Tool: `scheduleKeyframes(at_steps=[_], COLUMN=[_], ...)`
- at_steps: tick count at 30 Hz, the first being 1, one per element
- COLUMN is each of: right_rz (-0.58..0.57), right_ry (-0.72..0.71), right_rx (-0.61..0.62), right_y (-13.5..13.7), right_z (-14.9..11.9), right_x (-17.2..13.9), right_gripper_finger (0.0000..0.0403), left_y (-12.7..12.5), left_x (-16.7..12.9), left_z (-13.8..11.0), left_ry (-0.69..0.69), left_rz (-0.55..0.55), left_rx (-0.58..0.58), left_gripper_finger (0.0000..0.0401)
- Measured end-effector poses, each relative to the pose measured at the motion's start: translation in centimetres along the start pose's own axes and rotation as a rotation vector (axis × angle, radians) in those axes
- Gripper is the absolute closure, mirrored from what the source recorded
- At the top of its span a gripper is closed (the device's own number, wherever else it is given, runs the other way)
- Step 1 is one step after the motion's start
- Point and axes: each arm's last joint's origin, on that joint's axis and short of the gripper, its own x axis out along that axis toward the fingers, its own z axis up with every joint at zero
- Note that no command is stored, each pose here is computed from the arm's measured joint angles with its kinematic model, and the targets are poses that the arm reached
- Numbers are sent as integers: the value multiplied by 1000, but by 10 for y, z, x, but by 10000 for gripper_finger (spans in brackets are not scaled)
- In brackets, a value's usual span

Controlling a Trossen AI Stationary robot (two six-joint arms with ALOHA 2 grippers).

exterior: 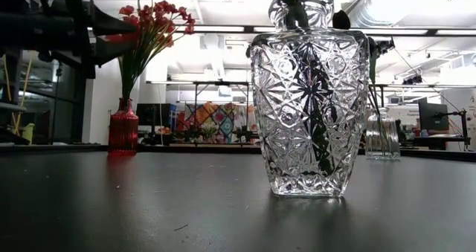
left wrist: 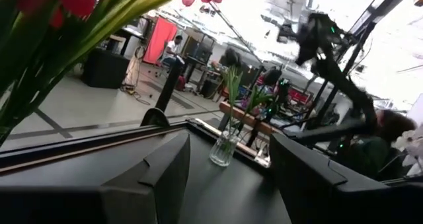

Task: Sort flowers into vase by color
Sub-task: Return to Home Position

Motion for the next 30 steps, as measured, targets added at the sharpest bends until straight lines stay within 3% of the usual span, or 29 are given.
scheduleKeyframes(at_steps=[3,6,11,15,18,22,26,30], right_rz=[111,211,409,521,582,507,443,393], right_ry=[22,67,148,206,279,302,167,18], right_rx=[52,90,97,123,140,106,105,153], right_y=[-30,-42,-17,21,50,78,96,100], right_z=[9,-3,-38,-60,-72,-69,-80,-116], right_x=[30,69,131,159,162,140,116,87], right_gripper_finger=[402,402,403,403,403,403,403,403], left_y=[0,0,0,0,0,0,0,0], left_x=[0,0,0,0,0,0,0,0], left_z=[-1,-1,-1,-1,-1,-1,-1,-1], left_ry=[7,13,12,12,12,12,12,12], left_rz=[2,4,4,4,4,4,3,3], left_rx=[5,8,8,8,8,8,8,8], left_gripper_finger=[208,208,208,208,208,208,208,208])
